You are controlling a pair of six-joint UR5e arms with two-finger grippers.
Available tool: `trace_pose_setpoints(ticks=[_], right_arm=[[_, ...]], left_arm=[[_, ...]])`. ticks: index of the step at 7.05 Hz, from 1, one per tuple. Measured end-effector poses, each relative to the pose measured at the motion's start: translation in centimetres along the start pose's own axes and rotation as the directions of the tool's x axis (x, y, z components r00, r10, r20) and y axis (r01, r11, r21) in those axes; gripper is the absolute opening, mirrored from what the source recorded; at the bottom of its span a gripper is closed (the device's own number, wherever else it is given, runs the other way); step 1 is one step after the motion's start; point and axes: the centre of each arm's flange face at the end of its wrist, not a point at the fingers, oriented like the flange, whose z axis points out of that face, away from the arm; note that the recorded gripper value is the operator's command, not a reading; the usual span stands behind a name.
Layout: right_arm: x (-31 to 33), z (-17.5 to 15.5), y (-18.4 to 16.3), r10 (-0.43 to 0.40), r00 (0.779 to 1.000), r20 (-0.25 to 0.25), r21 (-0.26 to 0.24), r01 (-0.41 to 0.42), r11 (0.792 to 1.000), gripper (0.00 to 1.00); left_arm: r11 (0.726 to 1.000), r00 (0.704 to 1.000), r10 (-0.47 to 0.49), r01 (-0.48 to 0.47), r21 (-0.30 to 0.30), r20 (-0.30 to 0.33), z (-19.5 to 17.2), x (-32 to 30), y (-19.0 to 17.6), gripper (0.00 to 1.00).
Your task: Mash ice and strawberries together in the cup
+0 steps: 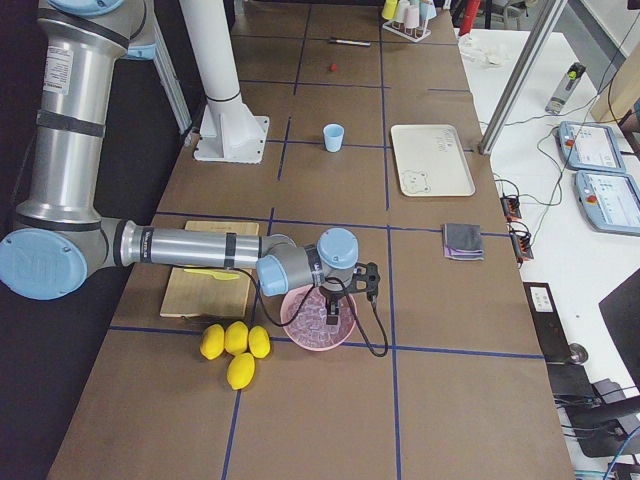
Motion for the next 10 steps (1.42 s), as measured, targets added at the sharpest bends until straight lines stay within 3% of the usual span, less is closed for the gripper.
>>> trace_pose_setpoints(ticks=[3,7,8,10], right_arm=[[1.3,1.2,0.3,0.018,1.000,-0.003,-0.016,-0.018,1.000,0.96],[1.0,1.5,0.5,0.056,0.998,0.035,-0.037,-0.055,0.998,0.82],[1.0,1.5,0.5,0.056,0.998,0.037,-0.039,-0.055,0.998,0.73],[1.0,1.6,0.5,0.057,0.998,0.037,-0.040,-0.056,0.998,0.31]], left_arm=[[1.000,1.000,0.002,-0.002,0.002,-0.001,-0.1,0.1,0.0,1.00],[1.000,1.000,0.001,-0.001,0.001,-0.001,0.0,0.1,0.0,1.00],[1.000,1.000,0.001,-0.001,0.001,-0.001,0.0,0.0,0.0,1.00],[1.000,1.000,0.001,-0.001,0.001,-0.001,0.0,0.0,0.0,1.00]])
